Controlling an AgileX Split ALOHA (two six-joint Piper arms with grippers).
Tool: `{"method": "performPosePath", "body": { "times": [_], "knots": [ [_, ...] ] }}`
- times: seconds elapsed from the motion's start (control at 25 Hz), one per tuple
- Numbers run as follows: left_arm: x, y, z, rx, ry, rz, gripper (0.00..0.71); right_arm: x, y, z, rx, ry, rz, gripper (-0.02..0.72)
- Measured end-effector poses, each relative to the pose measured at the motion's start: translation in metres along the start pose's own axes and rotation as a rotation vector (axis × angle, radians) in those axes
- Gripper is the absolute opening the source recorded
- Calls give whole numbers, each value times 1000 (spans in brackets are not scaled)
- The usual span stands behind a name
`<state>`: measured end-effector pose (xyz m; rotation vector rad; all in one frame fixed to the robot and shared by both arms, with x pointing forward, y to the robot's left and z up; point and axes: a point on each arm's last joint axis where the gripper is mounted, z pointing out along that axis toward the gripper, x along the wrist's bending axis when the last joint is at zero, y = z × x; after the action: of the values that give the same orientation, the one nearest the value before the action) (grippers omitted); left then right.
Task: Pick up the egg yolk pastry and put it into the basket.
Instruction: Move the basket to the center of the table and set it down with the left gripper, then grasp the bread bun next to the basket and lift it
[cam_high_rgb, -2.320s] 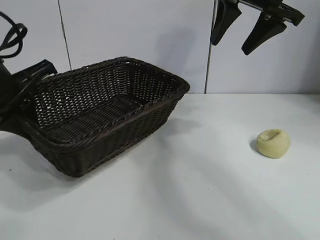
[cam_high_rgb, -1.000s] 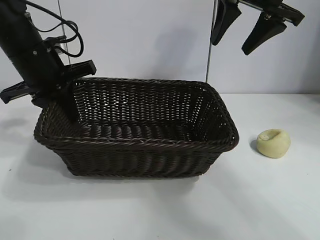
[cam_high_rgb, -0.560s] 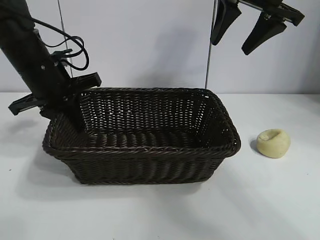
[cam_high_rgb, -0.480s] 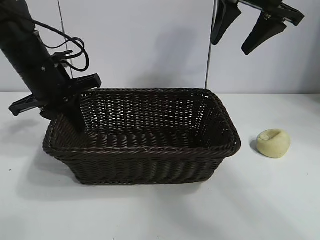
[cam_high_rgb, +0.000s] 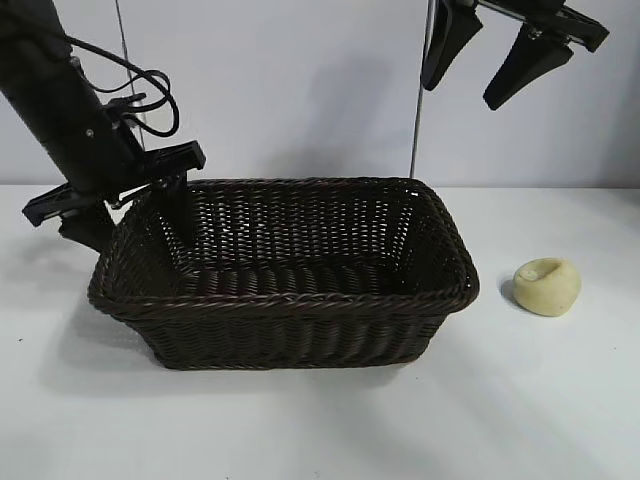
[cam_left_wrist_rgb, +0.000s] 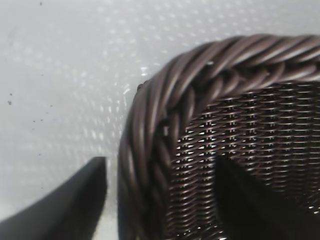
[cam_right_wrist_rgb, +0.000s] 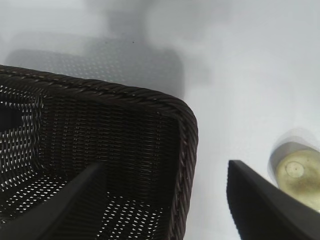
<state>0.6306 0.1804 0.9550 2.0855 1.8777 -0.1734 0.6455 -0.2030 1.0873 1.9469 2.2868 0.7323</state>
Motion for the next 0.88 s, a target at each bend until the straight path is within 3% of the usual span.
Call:
{"method": "performPosePath", "body": {
  "times": [0.64,0.88],
  "knots": [
    [-32,-28,-111,-116,-54,82,535,0,0,0,0,0,2,496],
    [-42,-43,-126,-155,-153,42,535,0,0,0,0,0,2,496]
  ]
}}
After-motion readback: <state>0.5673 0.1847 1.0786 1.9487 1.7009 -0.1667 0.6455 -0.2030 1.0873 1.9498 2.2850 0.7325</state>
